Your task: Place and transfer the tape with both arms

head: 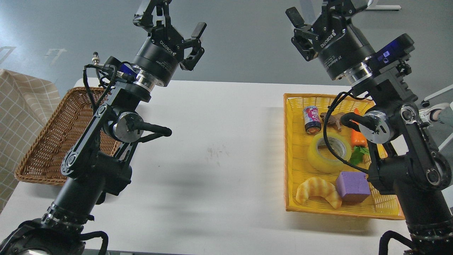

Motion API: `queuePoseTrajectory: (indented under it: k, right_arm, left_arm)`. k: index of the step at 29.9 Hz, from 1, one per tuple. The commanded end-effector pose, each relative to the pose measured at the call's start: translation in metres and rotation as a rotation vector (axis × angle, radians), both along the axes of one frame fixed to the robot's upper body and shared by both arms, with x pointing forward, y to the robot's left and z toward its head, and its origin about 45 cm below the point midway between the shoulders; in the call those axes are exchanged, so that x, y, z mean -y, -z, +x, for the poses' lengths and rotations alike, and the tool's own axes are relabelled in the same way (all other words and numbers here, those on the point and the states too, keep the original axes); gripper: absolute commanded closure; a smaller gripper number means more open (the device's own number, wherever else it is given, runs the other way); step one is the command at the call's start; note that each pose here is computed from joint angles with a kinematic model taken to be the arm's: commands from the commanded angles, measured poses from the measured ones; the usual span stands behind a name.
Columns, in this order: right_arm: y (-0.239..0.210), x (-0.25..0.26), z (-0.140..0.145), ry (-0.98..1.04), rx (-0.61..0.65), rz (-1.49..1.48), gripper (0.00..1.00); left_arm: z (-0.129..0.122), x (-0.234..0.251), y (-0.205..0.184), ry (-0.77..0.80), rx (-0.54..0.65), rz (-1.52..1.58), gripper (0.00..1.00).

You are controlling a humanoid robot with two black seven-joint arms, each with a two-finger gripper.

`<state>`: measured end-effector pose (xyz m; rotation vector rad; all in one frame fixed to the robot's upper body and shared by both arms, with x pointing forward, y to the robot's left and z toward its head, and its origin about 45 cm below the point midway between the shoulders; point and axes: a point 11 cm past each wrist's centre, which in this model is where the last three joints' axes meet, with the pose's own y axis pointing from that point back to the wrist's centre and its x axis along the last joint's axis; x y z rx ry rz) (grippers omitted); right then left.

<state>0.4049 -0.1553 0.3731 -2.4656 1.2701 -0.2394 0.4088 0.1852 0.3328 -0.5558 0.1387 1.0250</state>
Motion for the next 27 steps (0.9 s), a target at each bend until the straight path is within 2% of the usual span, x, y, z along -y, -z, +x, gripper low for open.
queuePoseTrajectory:
  k: [1,21,27]
  right_arm:
    - [-0.001,0.0,0.0,0.0,0.002,0.0,0.0]
    - [-0.008,0.005,0.0,0.026,0.023,0.021,0.0]
    - [-0.006,0.006,0.002,0.027,0.017,0.02,0.0]
  left_arm:
    - [0.0,-0.002,-0.001,-0.008,0.001,-0.005,0.02]
    - [-0.002,-0.003,0.0,-0.008,0.013,-0.014,0.02]
    - [-0.011,0.003,-0.002,0.04,0.04,-0.026,0.02]
